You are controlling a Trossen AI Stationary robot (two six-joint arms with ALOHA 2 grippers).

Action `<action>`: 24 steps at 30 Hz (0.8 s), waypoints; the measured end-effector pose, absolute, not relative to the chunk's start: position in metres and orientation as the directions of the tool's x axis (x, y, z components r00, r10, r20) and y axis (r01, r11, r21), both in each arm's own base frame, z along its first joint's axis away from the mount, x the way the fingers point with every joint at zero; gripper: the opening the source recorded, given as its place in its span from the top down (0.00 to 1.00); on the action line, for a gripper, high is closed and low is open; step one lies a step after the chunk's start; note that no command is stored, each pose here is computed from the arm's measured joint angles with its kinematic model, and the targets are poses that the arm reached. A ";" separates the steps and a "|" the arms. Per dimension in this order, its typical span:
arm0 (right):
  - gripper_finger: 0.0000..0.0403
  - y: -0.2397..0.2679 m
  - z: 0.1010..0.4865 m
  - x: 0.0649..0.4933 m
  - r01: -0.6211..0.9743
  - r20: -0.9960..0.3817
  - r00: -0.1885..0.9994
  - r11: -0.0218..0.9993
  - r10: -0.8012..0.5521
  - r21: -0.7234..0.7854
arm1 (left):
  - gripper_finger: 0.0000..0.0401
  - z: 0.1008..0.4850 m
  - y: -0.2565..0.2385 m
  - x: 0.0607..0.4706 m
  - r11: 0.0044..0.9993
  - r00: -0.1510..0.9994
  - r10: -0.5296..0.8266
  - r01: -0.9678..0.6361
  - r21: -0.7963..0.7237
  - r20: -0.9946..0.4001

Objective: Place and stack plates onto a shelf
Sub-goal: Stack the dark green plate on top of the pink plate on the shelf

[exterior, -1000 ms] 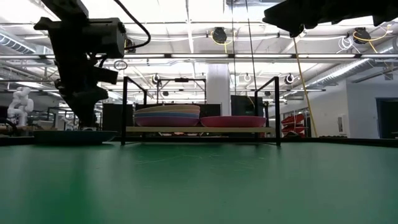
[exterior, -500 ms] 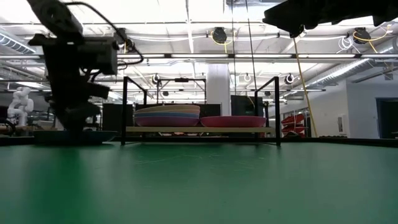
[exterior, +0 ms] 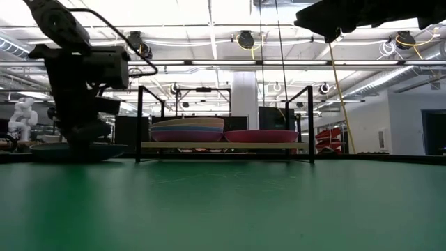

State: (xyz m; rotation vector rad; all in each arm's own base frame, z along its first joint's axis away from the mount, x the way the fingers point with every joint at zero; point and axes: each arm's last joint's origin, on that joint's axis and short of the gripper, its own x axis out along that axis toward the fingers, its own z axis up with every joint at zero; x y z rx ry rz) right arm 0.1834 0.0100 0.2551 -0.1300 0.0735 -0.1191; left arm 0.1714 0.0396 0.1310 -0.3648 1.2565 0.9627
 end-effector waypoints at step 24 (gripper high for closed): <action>0.67 0.010 0.254 0.183 0.114 -0.073 0.990 0.984 -0.124 -0.135 | 0.97 0.320 0.040 0.221 0.463 0.102 0.696 -0.821 0.335 -0.711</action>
